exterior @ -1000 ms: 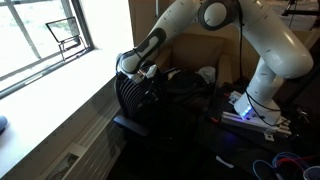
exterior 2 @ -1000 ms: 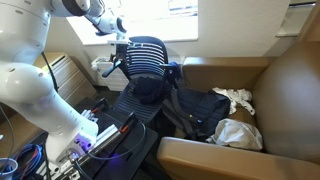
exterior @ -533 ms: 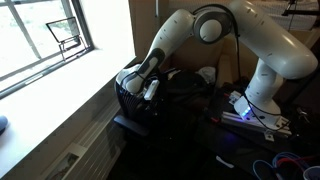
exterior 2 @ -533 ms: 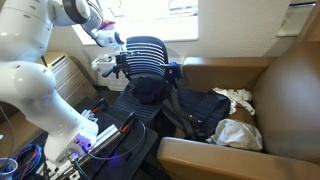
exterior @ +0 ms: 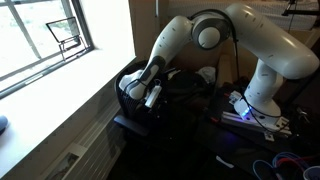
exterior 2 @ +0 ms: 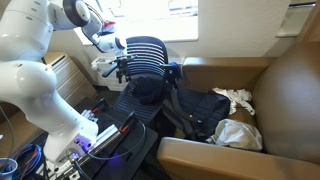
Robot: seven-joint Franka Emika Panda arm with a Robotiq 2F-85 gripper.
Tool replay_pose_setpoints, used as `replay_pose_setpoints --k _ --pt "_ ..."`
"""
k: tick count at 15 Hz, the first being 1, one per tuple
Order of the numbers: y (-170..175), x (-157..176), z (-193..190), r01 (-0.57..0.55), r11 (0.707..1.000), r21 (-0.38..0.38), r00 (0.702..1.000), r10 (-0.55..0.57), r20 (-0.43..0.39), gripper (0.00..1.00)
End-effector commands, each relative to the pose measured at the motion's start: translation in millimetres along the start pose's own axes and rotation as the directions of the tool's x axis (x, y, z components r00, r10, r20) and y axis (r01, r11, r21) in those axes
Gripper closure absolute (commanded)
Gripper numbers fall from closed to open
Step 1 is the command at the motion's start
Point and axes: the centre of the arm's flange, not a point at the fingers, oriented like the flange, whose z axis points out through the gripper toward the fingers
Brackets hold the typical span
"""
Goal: Move the clothes on the black chair to the brown chair and then move the bag from the brown chair to the black
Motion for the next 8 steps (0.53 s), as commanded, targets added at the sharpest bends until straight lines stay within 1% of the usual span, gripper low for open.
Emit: replay_pose_setpoints --k 1,3,4,6,8 --pt "-5.1 9.8 8.8 -0.150 0.987 0.059 0.985 0.154 -0.072 0.00" --pt "-7.0 26.2 27.4 -0.258 0.962 0.089 0.959 0.267 -0.100 0.00" --pt "-2.9 34.6 36.6 -0.316 0.945 0.086 0.939 0.324 -0.115 0.00" --pt "8.0 48.4 65.2 -0.430 0.899 0.084 0.893 0.437 -0.105 0.00" --pt "22.4 62.4 92.9 -0.529 0.846 0.072 0.843 0.533 -0.074 0.00"
